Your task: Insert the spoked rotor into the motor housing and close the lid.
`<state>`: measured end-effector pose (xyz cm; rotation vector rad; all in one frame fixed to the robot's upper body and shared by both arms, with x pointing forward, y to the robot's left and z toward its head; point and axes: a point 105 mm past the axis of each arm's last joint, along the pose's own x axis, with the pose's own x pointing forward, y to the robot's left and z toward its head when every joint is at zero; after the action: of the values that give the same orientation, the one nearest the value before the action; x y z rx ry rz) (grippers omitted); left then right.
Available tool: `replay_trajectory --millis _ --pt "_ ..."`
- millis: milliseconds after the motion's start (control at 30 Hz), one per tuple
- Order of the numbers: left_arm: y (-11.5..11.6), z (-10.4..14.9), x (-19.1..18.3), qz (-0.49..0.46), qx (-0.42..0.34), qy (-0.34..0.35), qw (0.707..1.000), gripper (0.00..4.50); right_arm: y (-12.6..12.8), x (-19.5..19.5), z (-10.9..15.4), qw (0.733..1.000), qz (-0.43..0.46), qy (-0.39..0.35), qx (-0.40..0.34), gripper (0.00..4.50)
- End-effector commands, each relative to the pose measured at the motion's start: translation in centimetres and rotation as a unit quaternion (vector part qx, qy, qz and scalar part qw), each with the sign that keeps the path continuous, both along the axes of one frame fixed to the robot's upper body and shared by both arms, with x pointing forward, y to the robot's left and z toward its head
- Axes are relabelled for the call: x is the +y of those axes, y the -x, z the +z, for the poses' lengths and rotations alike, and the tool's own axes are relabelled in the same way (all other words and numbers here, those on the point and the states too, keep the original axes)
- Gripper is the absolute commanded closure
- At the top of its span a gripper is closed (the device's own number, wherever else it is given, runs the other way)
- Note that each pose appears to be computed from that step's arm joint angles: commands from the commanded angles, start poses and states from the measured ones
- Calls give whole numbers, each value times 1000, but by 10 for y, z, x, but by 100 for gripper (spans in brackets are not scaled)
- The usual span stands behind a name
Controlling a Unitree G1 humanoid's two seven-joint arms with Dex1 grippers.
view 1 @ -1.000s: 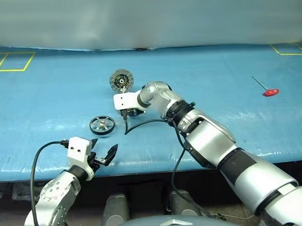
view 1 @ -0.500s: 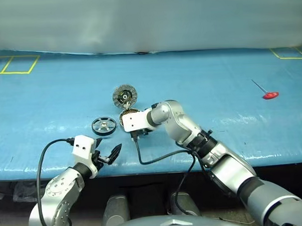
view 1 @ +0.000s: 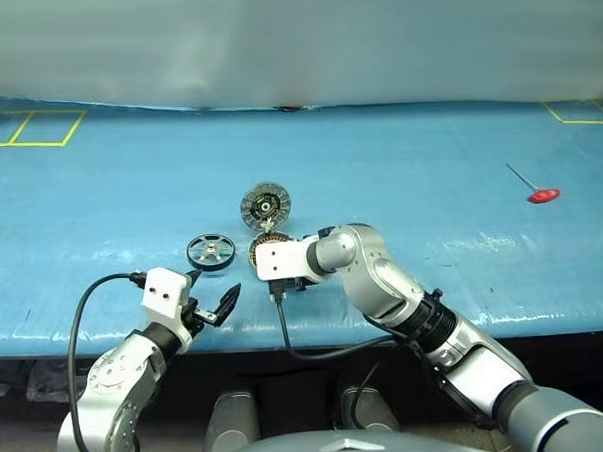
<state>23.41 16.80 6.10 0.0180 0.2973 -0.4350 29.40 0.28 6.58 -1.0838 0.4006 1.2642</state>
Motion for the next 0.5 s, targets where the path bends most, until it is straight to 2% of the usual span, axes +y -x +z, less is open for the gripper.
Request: replay_trajectory --millis 33,467,500 --pt "0 9 -3 -9 -21 -6 1000 0 25 -7 -33 995 10 31 90 246" --pt "0 8 -7 -25 -11 -9 1000 0 38 -5 -36 994 17 25 107 246" --pt "0 8 -7 -26 -11 -8 1000 0 39 -5 -35 994 18 23 110 211"
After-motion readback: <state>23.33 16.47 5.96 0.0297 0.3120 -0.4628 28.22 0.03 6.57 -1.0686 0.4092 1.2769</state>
